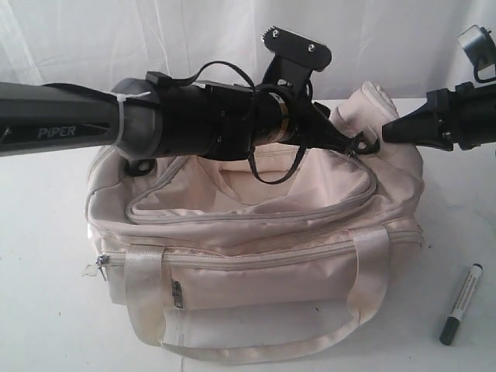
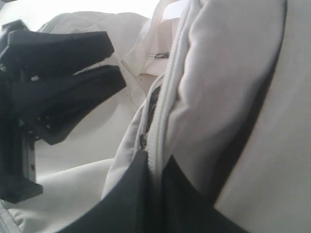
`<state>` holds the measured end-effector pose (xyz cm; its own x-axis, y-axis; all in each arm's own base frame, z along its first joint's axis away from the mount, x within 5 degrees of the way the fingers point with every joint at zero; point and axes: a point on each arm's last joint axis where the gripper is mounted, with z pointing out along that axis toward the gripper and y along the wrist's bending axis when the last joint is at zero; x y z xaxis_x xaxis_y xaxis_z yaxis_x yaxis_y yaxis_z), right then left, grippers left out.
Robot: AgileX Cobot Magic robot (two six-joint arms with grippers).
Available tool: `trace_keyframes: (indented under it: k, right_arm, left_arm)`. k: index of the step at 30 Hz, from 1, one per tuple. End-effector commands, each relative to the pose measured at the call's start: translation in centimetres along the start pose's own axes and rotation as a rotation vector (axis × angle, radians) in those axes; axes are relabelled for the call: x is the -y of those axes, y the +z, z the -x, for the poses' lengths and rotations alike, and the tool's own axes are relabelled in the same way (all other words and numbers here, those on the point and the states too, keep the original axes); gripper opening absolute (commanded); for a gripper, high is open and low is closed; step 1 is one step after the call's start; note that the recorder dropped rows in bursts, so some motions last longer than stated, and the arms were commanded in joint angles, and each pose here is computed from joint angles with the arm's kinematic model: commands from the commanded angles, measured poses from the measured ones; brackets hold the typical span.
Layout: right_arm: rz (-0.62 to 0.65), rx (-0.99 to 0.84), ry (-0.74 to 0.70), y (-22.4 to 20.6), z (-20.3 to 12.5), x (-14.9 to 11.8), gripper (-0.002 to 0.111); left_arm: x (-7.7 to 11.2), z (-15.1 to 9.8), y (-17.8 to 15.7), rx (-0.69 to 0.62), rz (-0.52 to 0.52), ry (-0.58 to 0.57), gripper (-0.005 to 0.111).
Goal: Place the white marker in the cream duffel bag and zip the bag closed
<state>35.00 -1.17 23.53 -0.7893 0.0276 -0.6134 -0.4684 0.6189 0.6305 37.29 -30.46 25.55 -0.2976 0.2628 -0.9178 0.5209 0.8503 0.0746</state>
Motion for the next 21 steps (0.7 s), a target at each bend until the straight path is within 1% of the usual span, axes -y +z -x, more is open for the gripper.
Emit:
trace_keyframes:
  k: [1,3,4,7,9,11,12,15,17,21]
  right_arm:
    - [0.027,0.037,-0.008,-0.2,0.5,-0.5,0.0]
    - [0.027,0.037,-0.008,-0.2,0.5,-0.5,0.0]
    - [0.027,0.037,-0.008,-0.2,0.5,-0.5,0.0]
    - [0.026,0.035,-0.009,-0.2,0.5,-0.5,0.0]
    - [0.026,0.036,-0.013,-0.2,0.5,-0.5,0.0]
    - [0.026,0.036,-0.013,-0.2,0.5,-0.5,0.0]
    - [0.026,0.036,-0.013,-0.2,0.5,-0.5,0.0]
    - [0.03,0.034,-0.013,-0.2,0.5,-0.5,0.0]
    - [0.039,0.031,-0.013,-0.2,0.5,-0.6,0.0]
    - [0.039,0.031,-0.013,-0.2,0.5,-0.6,0.0]
  left_arm:
    - [0.4,-0.8,1.0,-0.01,-0.063,-0.044,0.049]
    - [1.0,-0.4,1.3,0.014,-0.119,-0.05,0.049]
    - [1.1,-0.2,1.4,0.02,-0.129,-0.051,0.049]
    - [1.0,0.0,1.7,0.025,-0.108,-0.06,0.049]
    - [1.3,0.0,1.7,0.031,-0.138,-0.06,0.049]
    - [1.1,-0.1,1.8,0.027,-0.125,-0.06,0.049]
    - [0.9,-0.3,2.0,0.016,-0.094,-0.055,0.049]
    - [0.8,-1.6,2.9,-0.016,-0.07,-0.034,0.049]
    - [0.9,-2.5,3.5,-0.036,-0.075,-0.037,0.049]
    - [1.2,-2.6,3.6,-0.034,-0.11,-0.045,0.049]
